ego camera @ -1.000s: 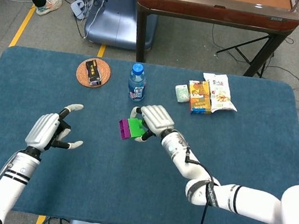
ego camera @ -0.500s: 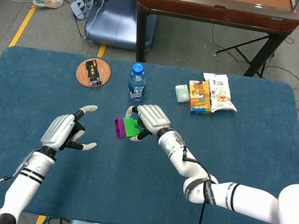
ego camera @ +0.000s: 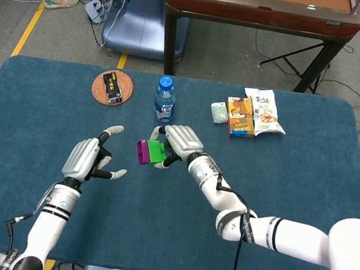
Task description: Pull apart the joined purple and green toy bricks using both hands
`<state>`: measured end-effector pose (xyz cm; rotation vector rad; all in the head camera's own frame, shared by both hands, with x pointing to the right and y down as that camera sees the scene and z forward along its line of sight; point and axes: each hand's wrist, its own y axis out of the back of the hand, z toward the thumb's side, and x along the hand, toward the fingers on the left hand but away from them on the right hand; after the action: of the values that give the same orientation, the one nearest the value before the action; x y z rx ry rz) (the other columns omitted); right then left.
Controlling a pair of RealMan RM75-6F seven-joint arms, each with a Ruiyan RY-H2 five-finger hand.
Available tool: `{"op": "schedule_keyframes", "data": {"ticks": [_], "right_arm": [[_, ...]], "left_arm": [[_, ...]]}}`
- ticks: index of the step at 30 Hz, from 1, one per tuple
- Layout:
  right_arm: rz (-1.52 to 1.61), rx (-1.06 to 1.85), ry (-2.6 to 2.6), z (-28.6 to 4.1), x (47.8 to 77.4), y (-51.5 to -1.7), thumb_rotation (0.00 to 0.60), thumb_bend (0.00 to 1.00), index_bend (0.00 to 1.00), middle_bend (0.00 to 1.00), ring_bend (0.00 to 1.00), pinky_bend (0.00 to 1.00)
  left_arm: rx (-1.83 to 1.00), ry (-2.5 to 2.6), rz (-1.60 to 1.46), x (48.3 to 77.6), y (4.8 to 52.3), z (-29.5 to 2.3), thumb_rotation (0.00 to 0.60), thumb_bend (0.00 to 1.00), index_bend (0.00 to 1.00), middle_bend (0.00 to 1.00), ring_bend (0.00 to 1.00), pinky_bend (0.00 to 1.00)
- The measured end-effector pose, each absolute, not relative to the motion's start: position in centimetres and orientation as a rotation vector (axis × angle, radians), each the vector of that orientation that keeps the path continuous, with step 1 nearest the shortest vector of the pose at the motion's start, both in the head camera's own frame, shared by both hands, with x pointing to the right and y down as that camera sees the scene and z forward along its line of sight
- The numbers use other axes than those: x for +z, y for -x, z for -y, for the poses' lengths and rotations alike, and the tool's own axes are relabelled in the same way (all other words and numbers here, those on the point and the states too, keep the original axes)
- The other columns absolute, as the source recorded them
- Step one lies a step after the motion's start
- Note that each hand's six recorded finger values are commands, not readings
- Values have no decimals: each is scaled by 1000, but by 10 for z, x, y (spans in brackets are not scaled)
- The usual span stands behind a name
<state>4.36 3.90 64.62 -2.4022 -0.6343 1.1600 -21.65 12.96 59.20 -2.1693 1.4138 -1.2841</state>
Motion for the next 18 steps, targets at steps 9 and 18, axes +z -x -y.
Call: {"op": "schedule_keyframes", "data": {"ticks": [9, 18], "right_arm": [[631, 1183, 2403, -42, 652, -35, 600, 0, 555, 1000, 1000, 1000], [620, 1182, 2413, -46, 656, -29, 600, 0, 555, 1000, 1000, 1000]], "left_arm": [[-1322, 2143, -1435, 601, 208, -133, 600, 0, 190, 969, 1000, 1000], [-1359, 2142, -1496, 608, 206, -132, 600, 0, 193, 972, 1000, 1000]]}}
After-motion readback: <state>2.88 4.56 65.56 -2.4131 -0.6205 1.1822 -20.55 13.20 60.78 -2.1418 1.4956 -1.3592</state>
